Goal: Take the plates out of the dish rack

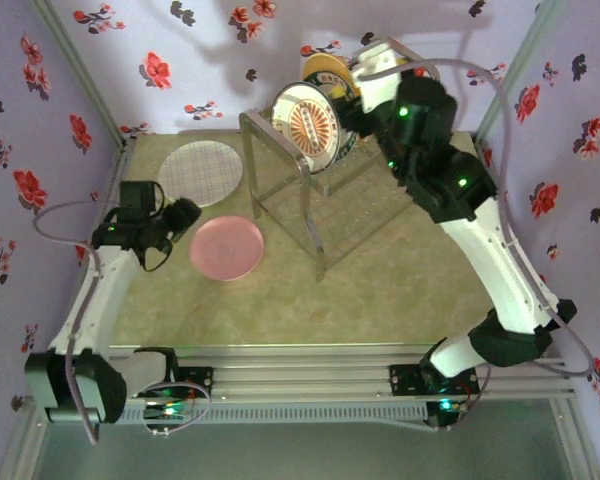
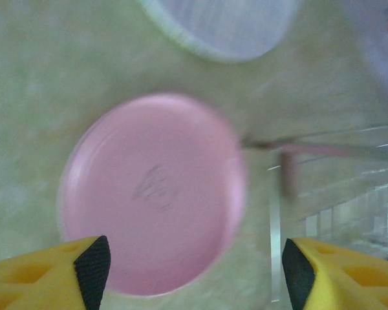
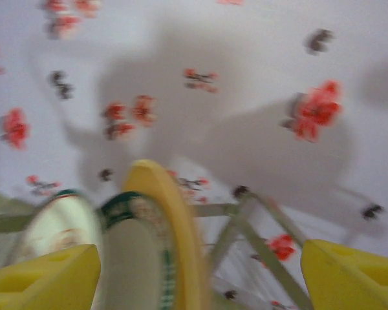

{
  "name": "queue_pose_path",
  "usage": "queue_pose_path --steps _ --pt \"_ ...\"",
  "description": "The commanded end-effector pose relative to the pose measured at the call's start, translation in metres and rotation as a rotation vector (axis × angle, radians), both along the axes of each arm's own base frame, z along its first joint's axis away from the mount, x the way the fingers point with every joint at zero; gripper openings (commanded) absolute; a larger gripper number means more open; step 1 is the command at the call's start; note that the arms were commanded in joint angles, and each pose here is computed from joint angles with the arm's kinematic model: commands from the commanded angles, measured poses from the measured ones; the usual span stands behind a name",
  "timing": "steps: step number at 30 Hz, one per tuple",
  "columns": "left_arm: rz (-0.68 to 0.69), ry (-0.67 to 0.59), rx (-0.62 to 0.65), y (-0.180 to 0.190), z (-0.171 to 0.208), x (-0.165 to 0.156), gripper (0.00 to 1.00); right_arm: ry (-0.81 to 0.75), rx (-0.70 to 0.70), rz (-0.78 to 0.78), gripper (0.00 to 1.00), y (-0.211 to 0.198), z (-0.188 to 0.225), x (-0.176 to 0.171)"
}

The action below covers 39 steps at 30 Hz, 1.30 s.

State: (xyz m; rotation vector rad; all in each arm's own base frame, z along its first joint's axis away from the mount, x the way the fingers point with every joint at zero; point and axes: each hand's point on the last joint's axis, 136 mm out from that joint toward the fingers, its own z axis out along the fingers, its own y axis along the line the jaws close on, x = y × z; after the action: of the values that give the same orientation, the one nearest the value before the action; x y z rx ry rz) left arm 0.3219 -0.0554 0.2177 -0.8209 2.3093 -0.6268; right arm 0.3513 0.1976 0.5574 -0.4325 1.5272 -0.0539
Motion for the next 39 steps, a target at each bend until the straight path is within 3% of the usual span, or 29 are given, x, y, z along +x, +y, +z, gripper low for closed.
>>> queue_pose_path --steps 1,8,13,23,39 --pt "-0.009 -0.249 -0.013 -0.008 0.086 0.017 0.75 0.013 0.112 -0.091 0.82 -0.029 0.007 0.014" --pt "-0.233 -0.761 -0.101 -0.074 0.258 0.023 0.77 0.080 0.108 -0.041 0.80 -0.023 -0.014 0.043" --pt "-0.339 -0.961 -0.158 -0.105 0.318 0.003 0.79 0.078 0.106 -0.038 0.80 -0.020 -0.016 0.049" --pt "-0.421 -1.082 -0.229 -0.131 0.353 -0.020 0.79 0.117 0.014 -0.024 0.77 -0.008 -0.034 0.063" --pt "-0.430 -1.088 -0.238 -0.135 0.355 -0.021 0.79 0.096 -0.105 -0.088 0.59 -0.008 -0.039 0.083"
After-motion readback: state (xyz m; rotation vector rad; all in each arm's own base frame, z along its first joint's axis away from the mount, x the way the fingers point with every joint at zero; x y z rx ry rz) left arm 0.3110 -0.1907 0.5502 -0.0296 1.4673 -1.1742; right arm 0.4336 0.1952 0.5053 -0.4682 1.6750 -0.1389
